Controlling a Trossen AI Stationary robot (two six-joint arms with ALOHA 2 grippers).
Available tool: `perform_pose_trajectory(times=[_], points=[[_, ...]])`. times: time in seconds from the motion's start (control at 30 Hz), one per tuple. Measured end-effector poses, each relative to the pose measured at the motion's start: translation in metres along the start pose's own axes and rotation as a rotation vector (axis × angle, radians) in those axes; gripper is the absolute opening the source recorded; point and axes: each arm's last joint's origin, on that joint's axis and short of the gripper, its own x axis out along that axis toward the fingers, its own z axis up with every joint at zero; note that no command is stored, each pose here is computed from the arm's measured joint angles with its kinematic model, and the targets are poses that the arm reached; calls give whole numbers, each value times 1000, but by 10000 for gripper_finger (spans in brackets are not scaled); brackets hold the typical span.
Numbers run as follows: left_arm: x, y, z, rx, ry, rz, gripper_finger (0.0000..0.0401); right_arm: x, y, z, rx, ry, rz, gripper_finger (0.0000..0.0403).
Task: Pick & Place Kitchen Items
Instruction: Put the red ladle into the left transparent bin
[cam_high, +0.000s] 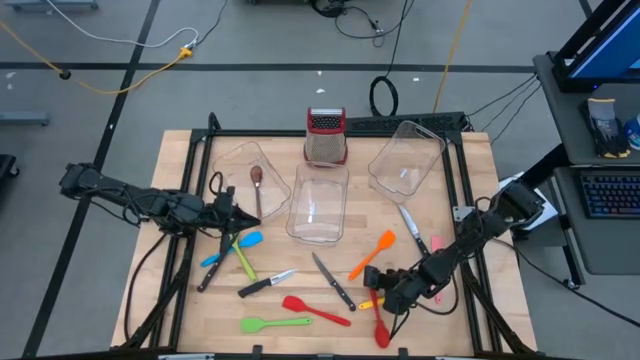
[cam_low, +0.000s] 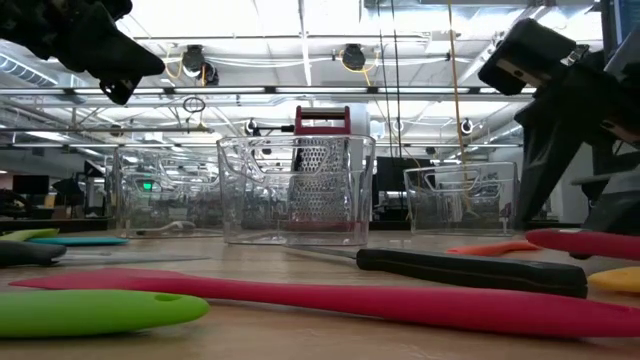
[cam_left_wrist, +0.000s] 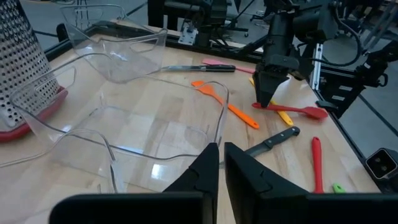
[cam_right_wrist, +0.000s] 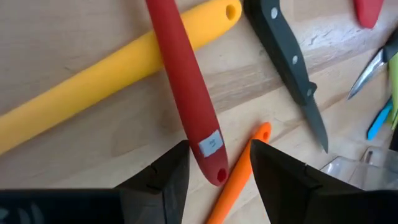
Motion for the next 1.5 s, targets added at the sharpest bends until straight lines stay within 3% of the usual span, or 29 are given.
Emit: perform_pose_trajectory(times=[0.33, 0.67, 1.0, 1.17, 1.5], points=[[0, 0, 0, -1, 0, 0, 2, -1, 2, 3, 3, -14, 1, 160], [0, 0, 0, 0, -2, 5, 27, 3, -1, 0, 27, -80, 60, 160], [0, 1, 0, 5, -9, 42, 10, 7, -8, -6, 119, -75, 43, 158], [0, 1, 0, 6, -6, 42, 3, 7, -8, -6, 146, -77, 47, 130], [0, 1, 0, 5, -6, 42, 27, 7, -7, -5, 164, -112, 81, 49]])
